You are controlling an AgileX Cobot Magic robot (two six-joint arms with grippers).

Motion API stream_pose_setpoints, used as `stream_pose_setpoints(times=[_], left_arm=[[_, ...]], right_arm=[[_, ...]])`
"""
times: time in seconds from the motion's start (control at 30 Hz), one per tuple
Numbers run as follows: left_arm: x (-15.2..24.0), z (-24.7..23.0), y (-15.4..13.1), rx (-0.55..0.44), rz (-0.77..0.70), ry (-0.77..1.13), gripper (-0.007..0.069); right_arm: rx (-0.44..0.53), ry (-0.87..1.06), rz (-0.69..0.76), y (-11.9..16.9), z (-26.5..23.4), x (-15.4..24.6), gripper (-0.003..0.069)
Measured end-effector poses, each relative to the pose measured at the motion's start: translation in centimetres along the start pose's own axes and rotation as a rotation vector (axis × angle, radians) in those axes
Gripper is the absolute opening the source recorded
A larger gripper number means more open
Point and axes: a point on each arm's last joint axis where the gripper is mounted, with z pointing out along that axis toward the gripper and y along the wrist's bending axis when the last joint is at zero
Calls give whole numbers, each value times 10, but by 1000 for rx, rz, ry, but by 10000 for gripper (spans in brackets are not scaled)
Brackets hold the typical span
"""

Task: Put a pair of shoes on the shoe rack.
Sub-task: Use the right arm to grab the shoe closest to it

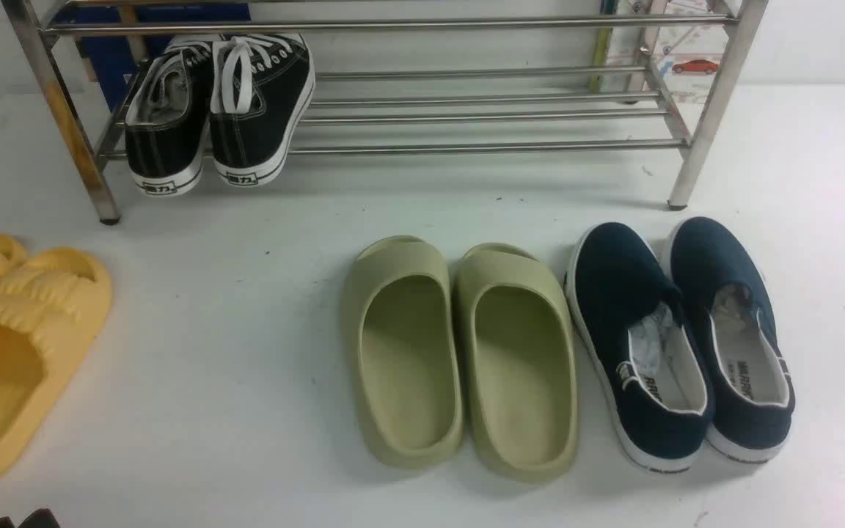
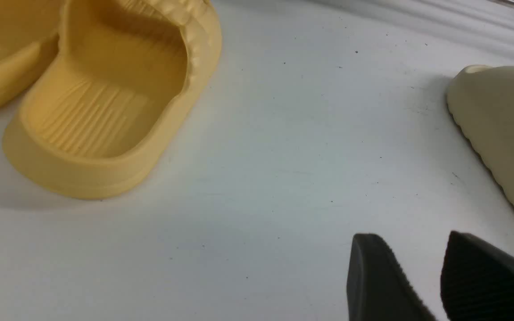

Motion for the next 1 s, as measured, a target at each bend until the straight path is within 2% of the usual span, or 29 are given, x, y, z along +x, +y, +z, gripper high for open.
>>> stream_pose_setpoints(times=[0.63,0.7,0.77,0.83,0.87,1.0], left_arm=[[0,0,0,0,0,0,239],[0,0,0,0,0,0,239],[0,0,0,0,0,0,239],[0,0,0,0,0,0,239],[0,0,0,0,0,0,239],[0,0,0,0,0,0,239]], right_arm=[[0,-1,6,0,0,0,249],[-17,-1,80,2,0,0,249],[-59,2,266,5,0,0,249],[-83,7,372,7,0,0,249],[-124,20,550,11,0,0,249],[-205,71,928,19,-1,0,249]])
